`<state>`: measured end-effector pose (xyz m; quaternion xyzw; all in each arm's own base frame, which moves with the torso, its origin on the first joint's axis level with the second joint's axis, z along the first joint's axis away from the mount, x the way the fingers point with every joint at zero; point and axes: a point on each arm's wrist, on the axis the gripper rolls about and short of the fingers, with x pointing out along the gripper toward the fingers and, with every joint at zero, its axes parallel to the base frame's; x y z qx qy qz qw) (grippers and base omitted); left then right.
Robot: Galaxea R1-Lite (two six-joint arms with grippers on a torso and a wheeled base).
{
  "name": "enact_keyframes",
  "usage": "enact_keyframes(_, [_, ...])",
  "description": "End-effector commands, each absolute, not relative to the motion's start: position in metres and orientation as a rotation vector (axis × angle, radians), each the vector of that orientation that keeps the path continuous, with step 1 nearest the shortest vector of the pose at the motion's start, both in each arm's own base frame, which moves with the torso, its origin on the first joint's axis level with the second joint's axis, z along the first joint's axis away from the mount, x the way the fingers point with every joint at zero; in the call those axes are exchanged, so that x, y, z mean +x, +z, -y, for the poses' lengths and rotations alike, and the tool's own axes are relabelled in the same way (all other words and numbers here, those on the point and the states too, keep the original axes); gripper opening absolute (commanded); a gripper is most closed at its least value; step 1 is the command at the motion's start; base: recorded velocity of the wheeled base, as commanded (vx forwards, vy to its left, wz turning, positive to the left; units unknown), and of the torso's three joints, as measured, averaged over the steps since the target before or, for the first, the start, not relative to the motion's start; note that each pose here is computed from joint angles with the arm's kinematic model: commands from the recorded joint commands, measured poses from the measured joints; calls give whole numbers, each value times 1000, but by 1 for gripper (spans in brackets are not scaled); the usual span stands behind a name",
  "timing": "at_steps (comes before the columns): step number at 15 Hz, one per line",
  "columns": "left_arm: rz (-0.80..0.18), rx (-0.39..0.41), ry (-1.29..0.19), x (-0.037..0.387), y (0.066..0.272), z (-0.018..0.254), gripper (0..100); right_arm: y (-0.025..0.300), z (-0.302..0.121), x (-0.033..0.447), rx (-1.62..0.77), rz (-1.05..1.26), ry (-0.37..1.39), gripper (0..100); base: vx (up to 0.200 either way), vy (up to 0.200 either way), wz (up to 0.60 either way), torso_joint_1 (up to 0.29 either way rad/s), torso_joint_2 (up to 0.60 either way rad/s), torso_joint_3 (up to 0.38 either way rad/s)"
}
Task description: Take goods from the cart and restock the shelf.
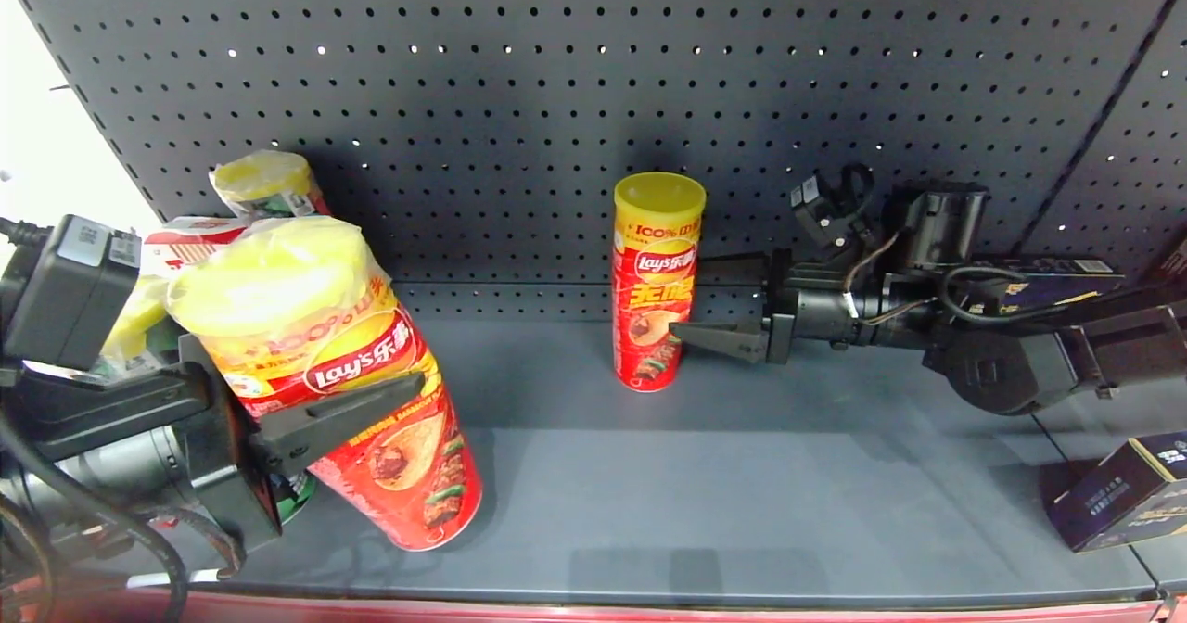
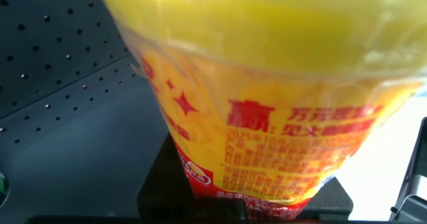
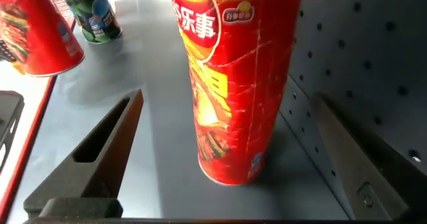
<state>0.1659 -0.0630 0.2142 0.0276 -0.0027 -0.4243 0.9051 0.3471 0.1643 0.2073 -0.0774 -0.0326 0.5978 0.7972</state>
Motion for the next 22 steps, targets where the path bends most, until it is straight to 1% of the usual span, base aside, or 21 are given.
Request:
enact_keyframes(1, [3, 57, -873, 167, 214, 63, 0, 196, -172, 355, -161, 52, 1296, 100, 0, 0, 0, 0, 0, 0])
enact_keyframes(11, [1, 56, -872, 167, 214, 63, 0, 180, -193, 373, -162, 56, 1325, 100, 0, 0, 0, 0, 0, 0])
enact_keyframes(13, [-2, 56, -872, 168, 213, 63, 0, 171, -202, 378, -161, 55, 1337, 100, 0, 0, 0, 0, 0, 0])
enact_keyframes(17, [1, 56, -870, 168, 214, 63, 0, 164, -208, 385, -164, 76, 1334, 100, 0, 0, 0, 0, 0, 0])
enact_keyframes(18, [0, 56, -870, 168, 214, 63, 0, 164, -208, 385, -164, 74, 1332, 0, 0, 0, 0, 0, 0, 0])
enact_keyframes(22, [-3, 56, -872, 168, 213, 63, 0, 168, -206, 383, -166, 85, 1330, 0, 0, 0, 0, 0, 0, 0])
